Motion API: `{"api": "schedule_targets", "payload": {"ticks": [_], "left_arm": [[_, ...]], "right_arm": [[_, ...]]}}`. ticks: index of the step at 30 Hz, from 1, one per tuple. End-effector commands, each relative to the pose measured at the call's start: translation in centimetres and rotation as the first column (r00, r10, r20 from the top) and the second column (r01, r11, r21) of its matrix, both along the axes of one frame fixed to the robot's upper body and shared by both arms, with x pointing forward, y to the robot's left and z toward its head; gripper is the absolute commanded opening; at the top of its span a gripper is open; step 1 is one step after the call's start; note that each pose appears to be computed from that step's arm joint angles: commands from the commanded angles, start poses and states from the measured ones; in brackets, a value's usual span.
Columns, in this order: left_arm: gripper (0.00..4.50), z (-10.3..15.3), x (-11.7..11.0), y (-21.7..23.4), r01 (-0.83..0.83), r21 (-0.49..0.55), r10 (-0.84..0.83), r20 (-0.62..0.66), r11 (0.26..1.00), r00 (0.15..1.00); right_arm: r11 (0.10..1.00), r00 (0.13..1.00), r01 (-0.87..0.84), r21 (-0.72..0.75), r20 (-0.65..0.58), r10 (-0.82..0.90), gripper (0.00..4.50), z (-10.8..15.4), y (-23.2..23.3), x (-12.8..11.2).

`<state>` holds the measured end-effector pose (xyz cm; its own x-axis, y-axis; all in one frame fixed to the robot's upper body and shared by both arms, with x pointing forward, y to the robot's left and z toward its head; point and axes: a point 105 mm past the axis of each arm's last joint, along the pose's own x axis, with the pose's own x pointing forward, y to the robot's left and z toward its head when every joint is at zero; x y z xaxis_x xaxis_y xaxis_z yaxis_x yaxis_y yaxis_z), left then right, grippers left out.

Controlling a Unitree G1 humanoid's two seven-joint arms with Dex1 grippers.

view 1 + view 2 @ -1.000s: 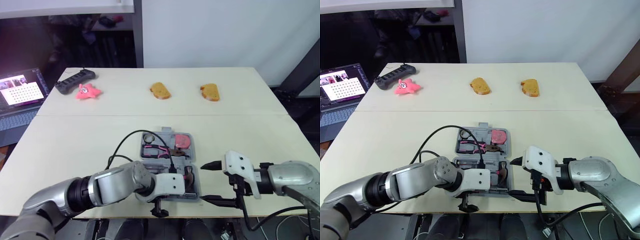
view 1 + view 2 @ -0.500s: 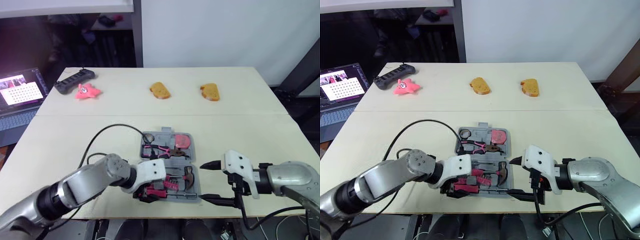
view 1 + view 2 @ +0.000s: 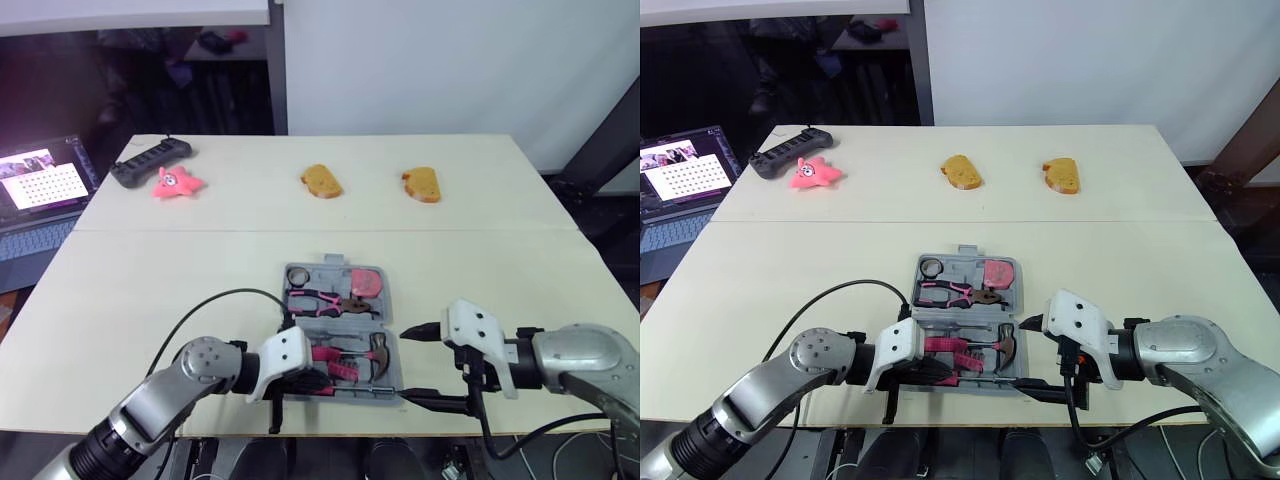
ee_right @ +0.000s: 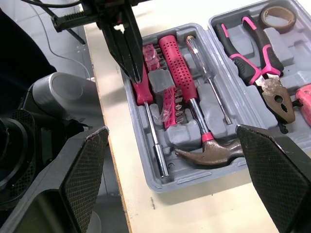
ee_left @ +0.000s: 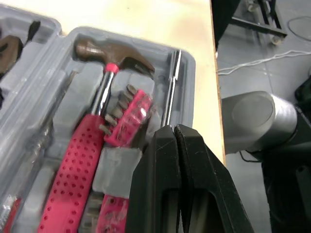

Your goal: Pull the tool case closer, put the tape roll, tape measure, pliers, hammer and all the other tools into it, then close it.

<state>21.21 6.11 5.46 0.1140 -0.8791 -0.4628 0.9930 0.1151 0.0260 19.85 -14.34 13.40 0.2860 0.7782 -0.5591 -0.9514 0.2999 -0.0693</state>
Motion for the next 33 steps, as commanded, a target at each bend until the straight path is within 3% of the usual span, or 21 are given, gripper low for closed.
{"api": "schedule_targets", "payload": {"ticks": [1, 10, 21, 25, 30, 33], "left_arm": [[0.10, -0.1, -0.3, 0.1, 0.022, 0.008, -0.022, 0.032, 1.000, 0.999], [0.10, -3.6, -0.2, 1.5, -0.026, 0.157, 0.022, 0.026, 0.987, 0.999], [0.10, -5.7, -1.5, 2.4, -0.025, 0.240, 0.058, -0.130, 0.970, 0.990], [0.10, -4.0, -0.5, 2.1, -0.060, 0.165, 0.076, -0.092, 0.984, 0.993], [0.10, 1.7, -0.4, 2.6, -0.046, -0.076, 0.038, -0.101, 0.996, 0.994], [0.10, 4.3, 0.0, 4.9, -0.068, -0.117, 0.059, -0.079, 0.991, 0.995]], "right_arm": [[1.000, 1.000, -0.010, 0.012, 0.022, 0.010, 4.50, 0.6, 0.3, 0.0], [1.000, 1.000, 0.000, 0.008, 0.008, 0.000, 4.50, 0.5, 0.2, -0.1], [1.000, 1.000, 0.005, 0.002, -0.016, -0.005, 4.50, 0.3, 0.2, -0.2], [1.000, 1.000, 0.011, 0.008, -0.003, -0.011, 4.50, 0.4, 0.2, 0.0], [0.998, 0.998, 0.063, 0.012, 0.014, -0.063, 4.50, -0.3, -0.3, 0.9], [0.990, 0.991, 0.133, -0.040, 0.017, -0.132, 4.50, -1.5, -1.2, 1.9]]}}
